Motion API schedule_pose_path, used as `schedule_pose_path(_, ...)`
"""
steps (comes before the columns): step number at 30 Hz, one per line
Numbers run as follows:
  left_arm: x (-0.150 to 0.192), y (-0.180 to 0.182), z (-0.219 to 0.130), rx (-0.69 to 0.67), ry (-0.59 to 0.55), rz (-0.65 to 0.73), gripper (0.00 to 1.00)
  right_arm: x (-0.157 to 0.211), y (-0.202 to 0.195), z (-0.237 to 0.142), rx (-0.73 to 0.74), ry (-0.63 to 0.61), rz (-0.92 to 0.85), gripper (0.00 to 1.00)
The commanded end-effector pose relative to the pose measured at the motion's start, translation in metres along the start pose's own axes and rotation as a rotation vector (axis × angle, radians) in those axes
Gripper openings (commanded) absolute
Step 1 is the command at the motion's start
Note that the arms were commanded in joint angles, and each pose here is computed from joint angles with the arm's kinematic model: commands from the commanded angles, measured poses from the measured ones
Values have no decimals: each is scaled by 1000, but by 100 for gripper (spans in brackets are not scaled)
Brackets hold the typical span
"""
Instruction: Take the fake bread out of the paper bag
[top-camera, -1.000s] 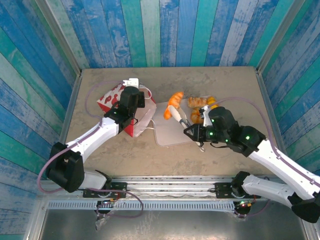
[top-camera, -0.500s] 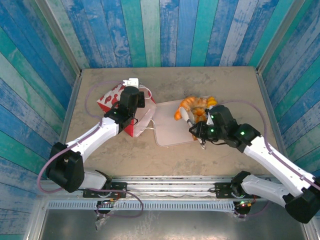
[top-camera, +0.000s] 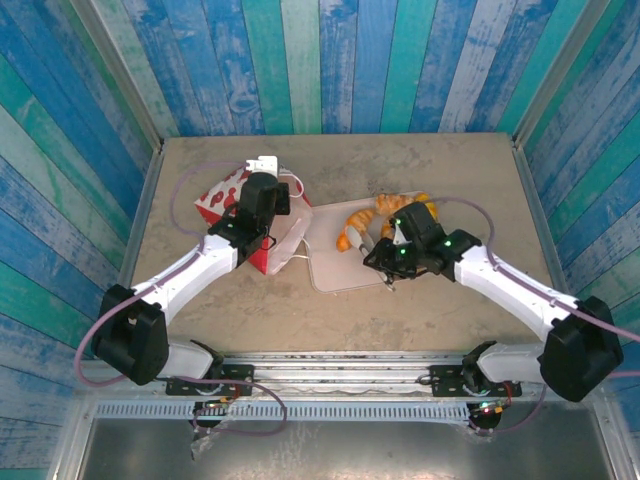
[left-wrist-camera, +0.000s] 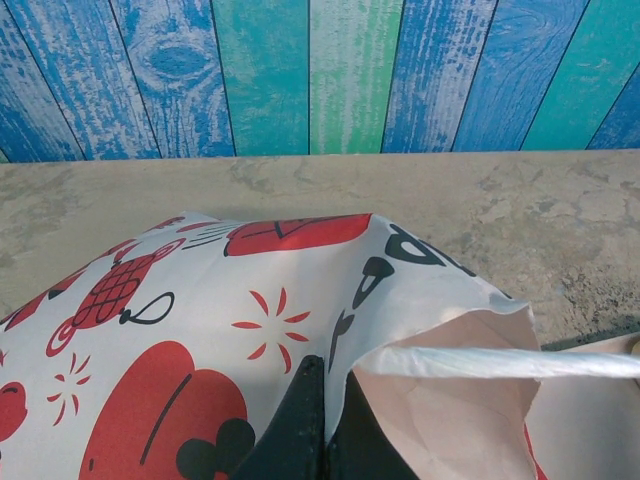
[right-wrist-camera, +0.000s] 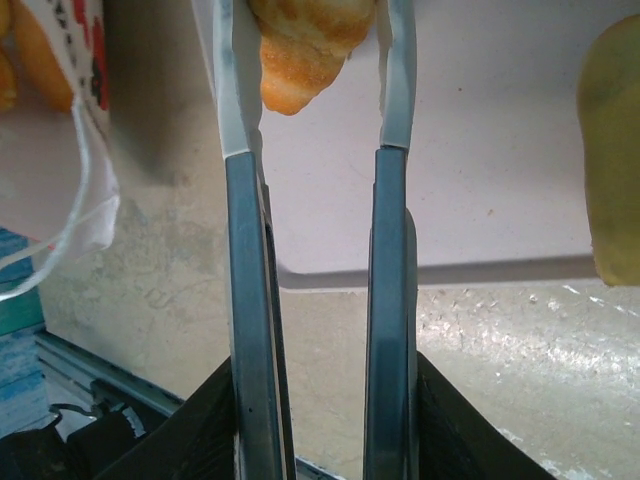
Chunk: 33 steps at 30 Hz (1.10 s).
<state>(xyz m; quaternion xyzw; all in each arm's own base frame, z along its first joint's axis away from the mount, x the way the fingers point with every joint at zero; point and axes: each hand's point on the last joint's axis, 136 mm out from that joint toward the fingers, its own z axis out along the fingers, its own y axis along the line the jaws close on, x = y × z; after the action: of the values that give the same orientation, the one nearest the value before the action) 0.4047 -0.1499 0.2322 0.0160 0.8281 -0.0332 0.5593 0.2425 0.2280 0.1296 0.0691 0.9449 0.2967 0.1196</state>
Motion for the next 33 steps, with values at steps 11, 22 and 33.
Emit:
schedule_pose_path(11,-21,0,-12,20,-73,-24,0,-31,-6,-25,254,76,-264,39)
schedule_pose_path(22,-20,0,-12,20,-71,-28,1,-43,-20,-38,424,133,-390,39)
schedule_pose_path(33,-18,0,-13,25,-69,-37,0,-58,-16,-37,473,148,-453,41)
